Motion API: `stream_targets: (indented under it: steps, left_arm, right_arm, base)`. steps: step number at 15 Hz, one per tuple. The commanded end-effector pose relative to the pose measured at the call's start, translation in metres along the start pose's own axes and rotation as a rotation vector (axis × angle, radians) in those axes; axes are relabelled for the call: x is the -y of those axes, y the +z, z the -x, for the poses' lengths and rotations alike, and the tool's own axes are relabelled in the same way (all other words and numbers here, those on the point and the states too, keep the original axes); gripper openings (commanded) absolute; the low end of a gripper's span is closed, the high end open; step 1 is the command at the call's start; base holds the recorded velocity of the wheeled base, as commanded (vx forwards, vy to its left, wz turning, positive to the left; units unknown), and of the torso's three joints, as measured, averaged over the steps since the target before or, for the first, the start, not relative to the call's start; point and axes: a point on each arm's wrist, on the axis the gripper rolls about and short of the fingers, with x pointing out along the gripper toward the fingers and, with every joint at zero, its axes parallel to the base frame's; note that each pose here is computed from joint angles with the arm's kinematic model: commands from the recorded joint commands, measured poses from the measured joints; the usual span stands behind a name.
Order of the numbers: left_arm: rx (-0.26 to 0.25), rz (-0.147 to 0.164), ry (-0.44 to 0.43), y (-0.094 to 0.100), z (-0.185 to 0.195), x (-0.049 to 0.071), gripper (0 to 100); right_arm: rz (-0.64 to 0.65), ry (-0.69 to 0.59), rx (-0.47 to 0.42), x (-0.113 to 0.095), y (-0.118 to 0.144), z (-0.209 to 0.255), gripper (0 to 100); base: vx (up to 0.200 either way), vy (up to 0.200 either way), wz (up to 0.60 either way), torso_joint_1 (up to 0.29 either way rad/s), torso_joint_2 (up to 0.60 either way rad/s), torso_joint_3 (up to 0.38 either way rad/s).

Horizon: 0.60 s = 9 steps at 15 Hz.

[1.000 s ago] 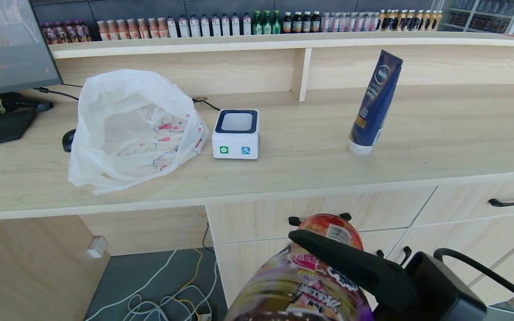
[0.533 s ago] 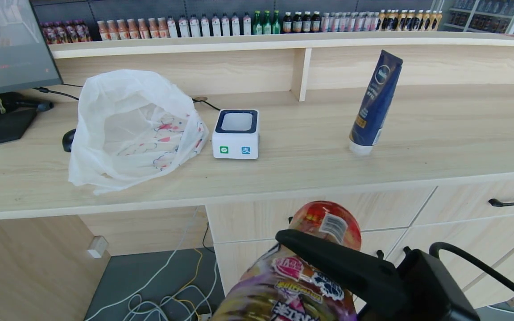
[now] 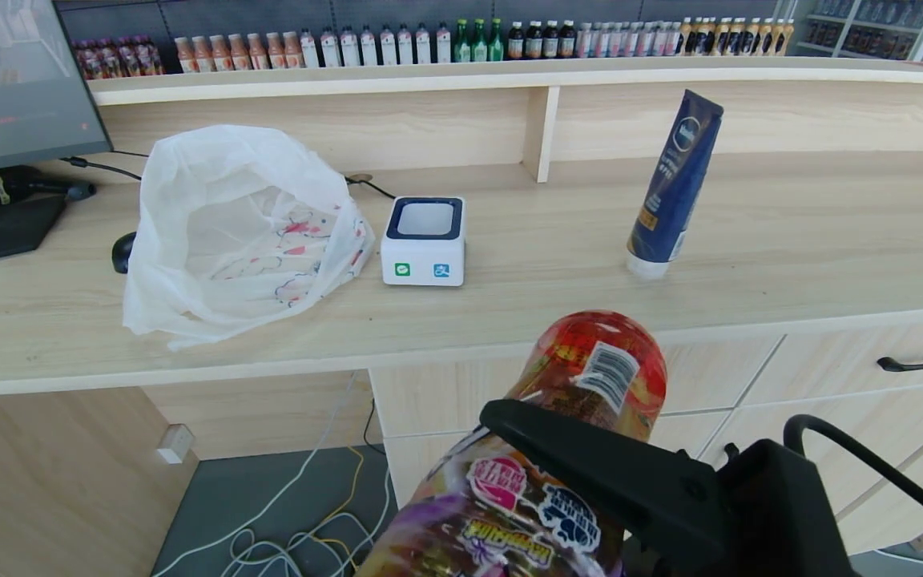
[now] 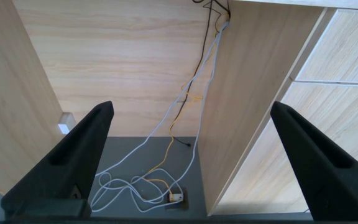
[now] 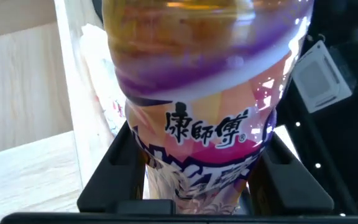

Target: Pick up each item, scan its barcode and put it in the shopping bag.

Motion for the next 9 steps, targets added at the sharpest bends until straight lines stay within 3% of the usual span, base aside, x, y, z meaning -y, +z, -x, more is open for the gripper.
stream_targets:
  steps: [1, 9]
  left_arm:
    - [0.000, 0.000, 0.001, 0.0000, 0.0000, 0.0000, 100]
    - [0.000, 0.000, 0.001, 0.0000, 0.0000, 0.0000, 100]
  right_arm:
    - [0.021, -0.011, -0.003, 0.0023, -0.0008, -0.0012, 0]
    - [0.167, -0.040, -0.006, 0.0090, -0.0006, -0.0017, 0]
  base:
    - [0.000, 0.000, 0.00, 0.000, 0.00, 0.000]
    - [0.000, 0.000, 0.00, 0.000, 0.00, 0.000]
